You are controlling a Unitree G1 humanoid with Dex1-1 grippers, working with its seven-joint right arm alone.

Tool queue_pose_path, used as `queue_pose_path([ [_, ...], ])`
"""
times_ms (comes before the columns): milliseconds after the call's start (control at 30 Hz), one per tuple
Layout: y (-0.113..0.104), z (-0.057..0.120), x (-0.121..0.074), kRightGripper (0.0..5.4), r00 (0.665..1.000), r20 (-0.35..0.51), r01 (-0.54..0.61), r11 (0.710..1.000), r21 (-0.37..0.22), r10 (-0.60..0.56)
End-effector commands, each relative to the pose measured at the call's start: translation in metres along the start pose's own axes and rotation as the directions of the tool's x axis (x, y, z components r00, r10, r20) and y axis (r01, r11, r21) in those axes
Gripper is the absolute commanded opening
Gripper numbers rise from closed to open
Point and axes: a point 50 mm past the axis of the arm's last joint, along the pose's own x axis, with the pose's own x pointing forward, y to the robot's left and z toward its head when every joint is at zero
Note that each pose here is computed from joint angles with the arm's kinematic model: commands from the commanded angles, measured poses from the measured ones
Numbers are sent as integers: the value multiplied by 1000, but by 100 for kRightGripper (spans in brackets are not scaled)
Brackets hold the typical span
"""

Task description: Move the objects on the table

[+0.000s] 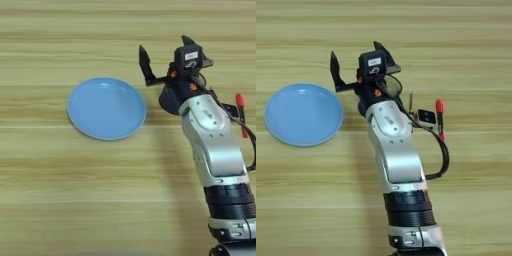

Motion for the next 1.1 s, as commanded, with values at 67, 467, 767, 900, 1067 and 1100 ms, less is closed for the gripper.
queue_pose_path([
  [67, 17, 18, 23, 536, 992, 86, -92, 996, -21, 94],
  [467, 54, -19, 47, 536, 968, -49, -244, 969, 46, 246],
  [767, 66, -53, 55, 536, 946, -159, -273, 958, 84, 284],
  [900, 76, -66, 52, 536, 927, -196, -314, 948, 55, 319],
  [1067, 84, -82, 43, 536, 906, -246, -342, 938, 54, 344],
  [1100, 84, -85, 42, 536, 904, -252, -343, 938, 55, 345],
])
